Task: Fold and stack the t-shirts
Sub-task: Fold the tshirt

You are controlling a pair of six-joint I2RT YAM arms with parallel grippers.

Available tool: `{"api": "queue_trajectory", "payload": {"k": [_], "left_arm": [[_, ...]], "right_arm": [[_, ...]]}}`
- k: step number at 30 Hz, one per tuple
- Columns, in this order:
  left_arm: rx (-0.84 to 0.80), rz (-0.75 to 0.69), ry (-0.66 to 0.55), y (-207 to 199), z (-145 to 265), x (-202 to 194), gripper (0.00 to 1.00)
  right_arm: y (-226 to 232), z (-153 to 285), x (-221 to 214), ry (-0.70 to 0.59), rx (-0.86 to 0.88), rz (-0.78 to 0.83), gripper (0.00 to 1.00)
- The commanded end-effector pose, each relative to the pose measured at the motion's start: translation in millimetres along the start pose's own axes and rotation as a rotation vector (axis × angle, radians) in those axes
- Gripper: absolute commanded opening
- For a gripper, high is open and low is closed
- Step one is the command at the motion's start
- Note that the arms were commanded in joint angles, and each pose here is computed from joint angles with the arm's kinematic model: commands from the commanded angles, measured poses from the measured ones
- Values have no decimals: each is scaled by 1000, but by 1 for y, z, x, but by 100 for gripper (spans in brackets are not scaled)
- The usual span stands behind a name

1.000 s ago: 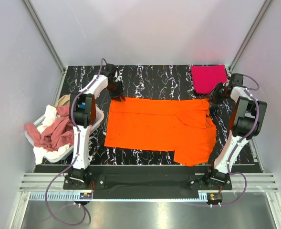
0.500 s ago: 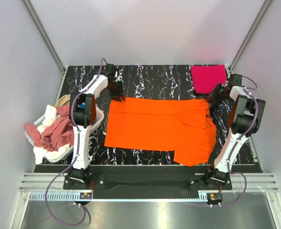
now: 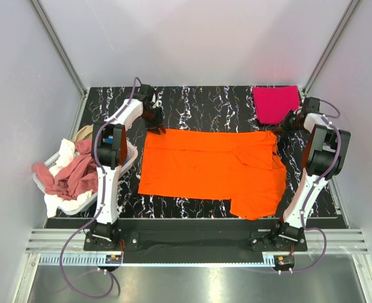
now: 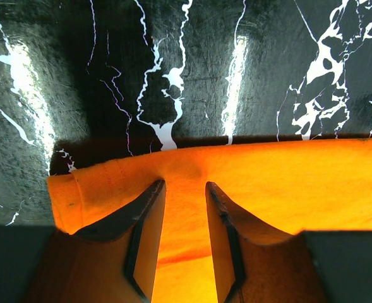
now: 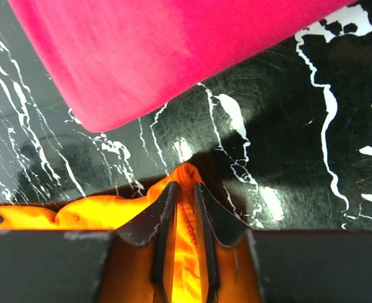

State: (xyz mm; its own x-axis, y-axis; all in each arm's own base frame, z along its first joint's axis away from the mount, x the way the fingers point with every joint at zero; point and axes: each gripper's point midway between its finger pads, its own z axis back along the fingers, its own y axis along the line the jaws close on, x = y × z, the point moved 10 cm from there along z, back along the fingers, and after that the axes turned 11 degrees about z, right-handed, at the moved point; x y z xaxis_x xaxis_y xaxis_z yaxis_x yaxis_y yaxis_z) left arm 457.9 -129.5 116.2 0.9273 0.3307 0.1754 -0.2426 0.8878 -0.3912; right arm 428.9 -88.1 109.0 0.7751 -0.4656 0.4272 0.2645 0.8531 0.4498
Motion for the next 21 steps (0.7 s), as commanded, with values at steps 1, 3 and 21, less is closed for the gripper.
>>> {"api": "queue_trajectory", "payload": {"k": [1,3,21], "left_arm": [[33,-12,-3,9,-18,2,39],[32,-13,-3,8,-18,2,39],[83,20,-6,15,-23,-1,39]], "right_arm": [[-1,-1,7,-18,2,6,24],[-1,-2,6,-12,1,0,29],[-15,15,12,-100,-116,-61,0]]}}
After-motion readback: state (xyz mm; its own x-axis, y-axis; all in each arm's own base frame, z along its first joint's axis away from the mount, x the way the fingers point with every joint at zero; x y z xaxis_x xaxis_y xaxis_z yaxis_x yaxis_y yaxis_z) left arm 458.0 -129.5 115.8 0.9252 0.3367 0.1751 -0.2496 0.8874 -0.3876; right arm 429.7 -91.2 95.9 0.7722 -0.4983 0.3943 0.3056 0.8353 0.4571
